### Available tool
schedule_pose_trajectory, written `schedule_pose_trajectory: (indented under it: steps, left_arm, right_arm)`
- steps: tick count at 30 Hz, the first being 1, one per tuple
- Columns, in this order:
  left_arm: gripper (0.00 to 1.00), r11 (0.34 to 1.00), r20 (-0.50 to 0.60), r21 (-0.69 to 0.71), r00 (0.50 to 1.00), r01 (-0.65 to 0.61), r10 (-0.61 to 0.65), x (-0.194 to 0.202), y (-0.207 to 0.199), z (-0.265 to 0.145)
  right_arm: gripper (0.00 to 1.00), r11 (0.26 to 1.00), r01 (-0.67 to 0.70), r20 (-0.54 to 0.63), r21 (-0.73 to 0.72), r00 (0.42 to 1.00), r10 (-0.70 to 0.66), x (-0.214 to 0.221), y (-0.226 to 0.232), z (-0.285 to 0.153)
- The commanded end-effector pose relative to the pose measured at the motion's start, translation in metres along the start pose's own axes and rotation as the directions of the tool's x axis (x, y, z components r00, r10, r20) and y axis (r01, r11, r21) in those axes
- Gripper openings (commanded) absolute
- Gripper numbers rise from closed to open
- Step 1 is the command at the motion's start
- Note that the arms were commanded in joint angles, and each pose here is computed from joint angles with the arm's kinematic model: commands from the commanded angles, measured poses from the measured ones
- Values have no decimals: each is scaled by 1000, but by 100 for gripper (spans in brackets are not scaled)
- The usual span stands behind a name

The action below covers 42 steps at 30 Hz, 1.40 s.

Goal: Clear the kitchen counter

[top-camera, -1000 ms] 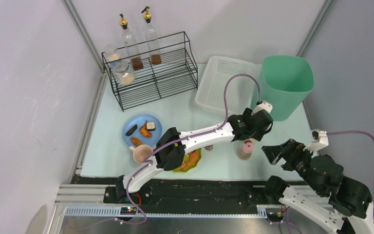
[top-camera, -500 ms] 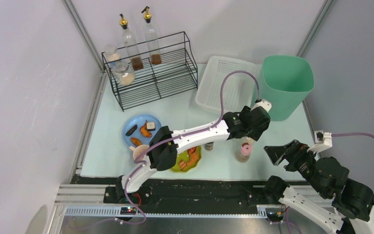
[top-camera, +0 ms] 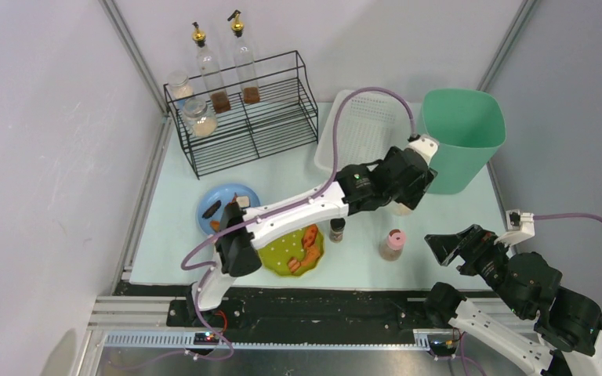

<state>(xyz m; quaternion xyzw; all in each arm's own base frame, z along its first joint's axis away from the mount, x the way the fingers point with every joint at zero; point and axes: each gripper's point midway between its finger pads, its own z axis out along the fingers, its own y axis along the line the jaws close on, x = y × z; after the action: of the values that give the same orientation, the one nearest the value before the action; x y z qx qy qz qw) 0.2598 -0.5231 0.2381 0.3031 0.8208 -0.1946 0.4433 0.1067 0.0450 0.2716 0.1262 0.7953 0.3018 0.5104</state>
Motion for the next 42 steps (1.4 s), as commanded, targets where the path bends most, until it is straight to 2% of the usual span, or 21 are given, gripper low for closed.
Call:
schedule_pose_trajectory:
  steps: [1, 8, 17, 24, 42]
  left_arm:
    - [0, 998, 233, -12, 971, 64, -59, -94, 41, -69]
    - [0, 990, 279, -65, 955, 124, -101, -118, 109, -95]
    - [0, 945, 354, -242, 927, 220, -125, -140, 221, -139]
    - [0, 861, 370, -428, 922, 276, -112, -135, 303, -163]
    - [0, 710, 351, -569, 903, 415, -247, -95, 451, -163]
  right_arm:
    - [100, 1000, 6, 17, -8, 1000, -6, -9, 6, -1]
    - [100, 1000, 26, 2, -3, 1000, -26, -7, 13, 6]
    - [100, 998, 53, -68, -32, 996, -55, 16, 25, 30]
    - [100, 994, 69, -106, -81, 991, -77, 30, 37, 43]
    - [100, 976, 80, -197, -205, 973, -121, 67, 61, 68]
